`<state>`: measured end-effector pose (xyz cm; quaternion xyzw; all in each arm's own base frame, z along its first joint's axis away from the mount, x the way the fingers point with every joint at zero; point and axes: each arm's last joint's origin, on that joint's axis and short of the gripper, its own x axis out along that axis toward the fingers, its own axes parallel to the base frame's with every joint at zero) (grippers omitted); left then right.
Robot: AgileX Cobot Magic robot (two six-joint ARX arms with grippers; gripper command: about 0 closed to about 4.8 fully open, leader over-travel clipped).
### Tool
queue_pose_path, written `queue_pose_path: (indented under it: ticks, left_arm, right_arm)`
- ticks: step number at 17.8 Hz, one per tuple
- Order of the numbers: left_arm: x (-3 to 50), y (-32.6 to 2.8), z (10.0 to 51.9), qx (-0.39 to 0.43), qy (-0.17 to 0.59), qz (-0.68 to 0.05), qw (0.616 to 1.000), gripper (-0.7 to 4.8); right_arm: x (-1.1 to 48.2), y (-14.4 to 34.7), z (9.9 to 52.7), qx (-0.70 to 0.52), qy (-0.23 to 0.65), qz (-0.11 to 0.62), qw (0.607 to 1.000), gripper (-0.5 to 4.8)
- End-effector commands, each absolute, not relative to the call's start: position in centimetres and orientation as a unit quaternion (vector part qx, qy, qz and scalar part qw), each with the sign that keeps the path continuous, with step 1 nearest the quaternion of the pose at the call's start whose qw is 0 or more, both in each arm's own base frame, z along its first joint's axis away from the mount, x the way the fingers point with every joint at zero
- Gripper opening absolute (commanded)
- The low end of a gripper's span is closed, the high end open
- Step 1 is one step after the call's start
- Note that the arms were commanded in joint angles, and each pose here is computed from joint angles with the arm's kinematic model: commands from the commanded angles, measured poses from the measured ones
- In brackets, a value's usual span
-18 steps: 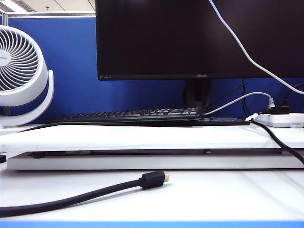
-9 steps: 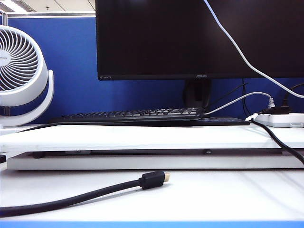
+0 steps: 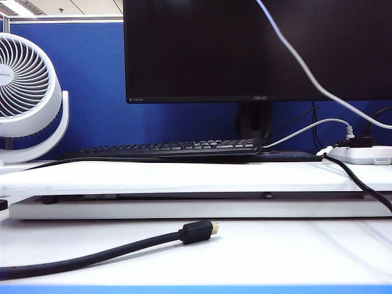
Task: Pick up the Type-C charging cable and the charging base, insert one end of the Type-C charger into the corresponding slot on the base, and finally place the plugged-in charger back on the table.
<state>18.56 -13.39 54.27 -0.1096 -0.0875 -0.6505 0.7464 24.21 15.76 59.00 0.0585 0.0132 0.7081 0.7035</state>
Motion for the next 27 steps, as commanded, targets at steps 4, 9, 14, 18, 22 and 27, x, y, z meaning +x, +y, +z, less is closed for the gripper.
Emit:
queue_pose_path:
  ticks: [4,9,14,18,22,27]
  left_arm:
    - [16.7,-12.4,56.6,-0.088,-0.197,-0.645,0.733,-0.06]
    - [17.2,-12.6,56.0,-0.069,-0.181,-0.627,0.755,-0.06]
    - [17.7,-12.8,55.1,-0.056,-0.15,-0.614,0.773,-0.06]
    - [17.9,-13.0,54.8,-0.056,-0.135,-0.62,0.771,-0.06]
    - [17.8,-13.0,54.8,-0.05,-0.131,-0.639,0.756,-0.06]
    - [17.7,-13.1,54.8,-0.046,-0.131,-0.65,0.747,-0.06]
  right_arm:
    - [24.5,15.3,58.4,0.064,0.038,0.698,0.712,2.92]
    - [23.0,13.1,59.6,0.06,0.02,0.682,0.729,3.39]
    - [22.4,12.1,60.1,0.056,0.009,0.673,0.738,3.37]
    - [22.1,12.0,60.3,0.054,0.004,0.674,0.737,2.75]
    - [21.7,12.0,61.3,0.071,-0.01,0.703,0.708,2.64]
    - [21.4,12.6,61.4,0.068,-0.016,0.714,0.697,2.64]
